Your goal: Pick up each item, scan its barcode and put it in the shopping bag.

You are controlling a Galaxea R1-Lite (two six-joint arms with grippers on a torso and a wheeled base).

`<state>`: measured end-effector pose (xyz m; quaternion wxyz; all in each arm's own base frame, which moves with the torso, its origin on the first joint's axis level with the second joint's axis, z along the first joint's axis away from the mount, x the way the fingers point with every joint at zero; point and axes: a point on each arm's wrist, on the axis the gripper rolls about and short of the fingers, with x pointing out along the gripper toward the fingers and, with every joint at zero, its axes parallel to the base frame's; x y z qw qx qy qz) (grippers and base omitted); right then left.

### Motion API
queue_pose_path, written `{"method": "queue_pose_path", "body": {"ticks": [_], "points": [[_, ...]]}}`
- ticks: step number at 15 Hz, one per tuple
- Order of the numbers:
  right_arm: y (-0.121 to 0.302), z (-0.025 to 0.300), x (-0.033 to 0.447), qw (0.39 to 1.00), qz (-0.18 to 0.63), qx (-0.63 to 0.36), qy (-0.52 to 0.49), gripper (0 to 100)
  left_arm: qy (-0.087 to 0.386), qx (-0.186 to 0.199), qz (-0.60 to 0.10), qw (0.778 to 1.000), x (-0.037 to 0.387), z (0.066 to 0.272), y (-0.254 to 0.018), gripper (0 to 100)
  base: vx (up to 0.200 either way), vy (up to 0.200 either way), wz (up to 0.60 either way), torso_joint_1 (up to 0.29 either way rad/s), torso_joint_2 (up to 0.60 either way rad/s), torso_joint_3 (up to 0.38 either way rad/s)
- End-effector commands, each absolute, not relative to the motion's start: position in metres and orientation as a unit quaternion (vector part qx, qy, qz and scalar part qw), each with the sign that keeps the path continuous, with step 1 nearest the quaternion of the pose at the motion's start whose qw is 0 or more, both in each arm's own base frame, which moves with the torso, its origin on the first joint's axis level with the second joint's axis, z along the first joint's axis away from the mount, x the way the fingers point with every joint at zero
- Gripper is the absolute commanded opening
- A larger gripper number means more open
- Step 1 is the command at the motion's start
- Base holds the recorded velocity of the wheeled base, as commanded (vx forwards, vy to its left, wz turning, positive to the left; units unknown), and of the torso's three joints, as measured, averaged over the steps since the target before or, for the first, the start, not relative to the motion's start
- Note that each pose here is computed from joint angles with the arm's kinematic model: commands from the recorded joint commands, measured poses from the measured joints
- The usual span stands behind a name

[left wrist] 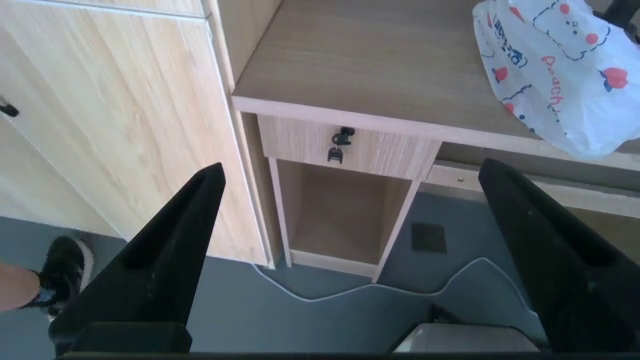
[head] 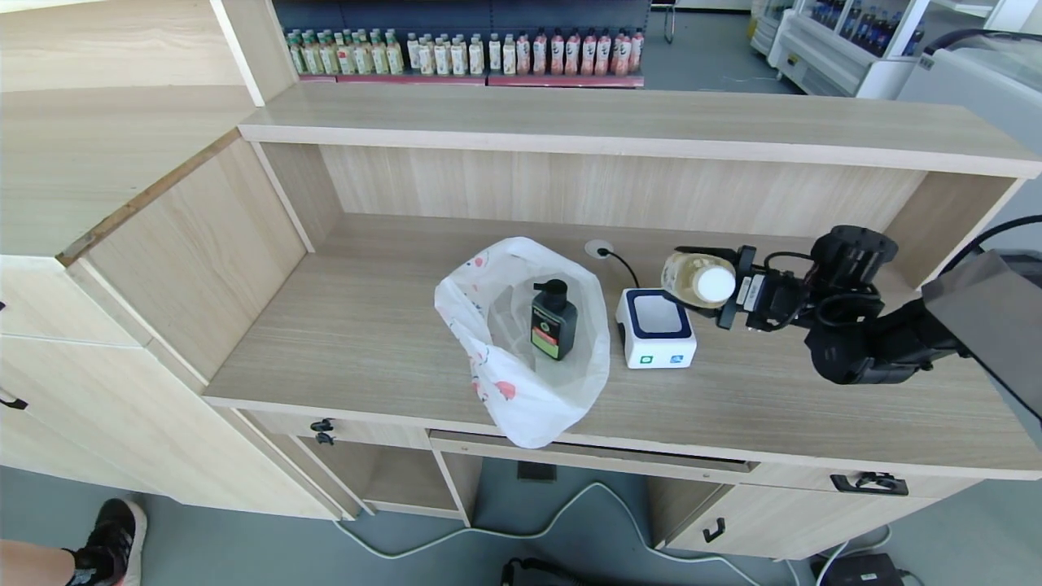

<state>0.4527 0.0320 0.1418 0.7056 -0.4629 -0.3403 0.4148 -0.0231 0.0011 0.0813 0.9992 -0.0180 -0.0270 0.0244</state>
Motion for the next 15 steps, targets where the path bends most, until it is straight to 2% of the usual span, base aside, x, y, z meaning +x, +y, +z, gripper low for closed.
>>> {"method": "queue_pose_path", "body": {"ticks": [1, 5, 8, 14, 15], "points": [[0.024, 0.186, 0.437, 0.713, 0.391, -0.450, -0.370, 0, -0.027, -0.018, 0.025, 0.999, -0.023, 0.081, 0.001, 100, 0.000, 0.000, 0.00, 0.000, 0.00, 0.000], [0.002, 0.232, 0.388, 0.769, 0.355, -0.407, -0.343, 0, -0.027, -0.018, 0.025, 0.999, -0.023, 0.081, 0.001, 100, 0.000, 0.000, 0.00, 0.000, 0.00, 0.000], [-0.031, 0.243, 0.347, 0.812, 0.321, -0.387, -0.296, 0, -0.027, -0.018, 0.025, 0.999, -0.023, 0.081, 0.001, 100, 0.000, 0.000, 0.00, 0.000, 0.00, 0.000], [-0.079, 0.258, 0.287, 0.910, 0.266, -0.288, -0.134, 0, -0.027, -0.018, 0.025, 0.999, -0.023, 0.081, 0.001, 100, 0.000, 0.000, 0.00, 0.000, 0.00, 0.000], [-0.087, 0.262, 0.272, 0.934, 0.236, -0.253, -0.093, 0, -0.027, -0.018, 0.025, 0.999, -0.023, 0.081, 0.001, 100, 0.000, 0.000, 0.00, 0.000, 0.00, 0.000]]}}
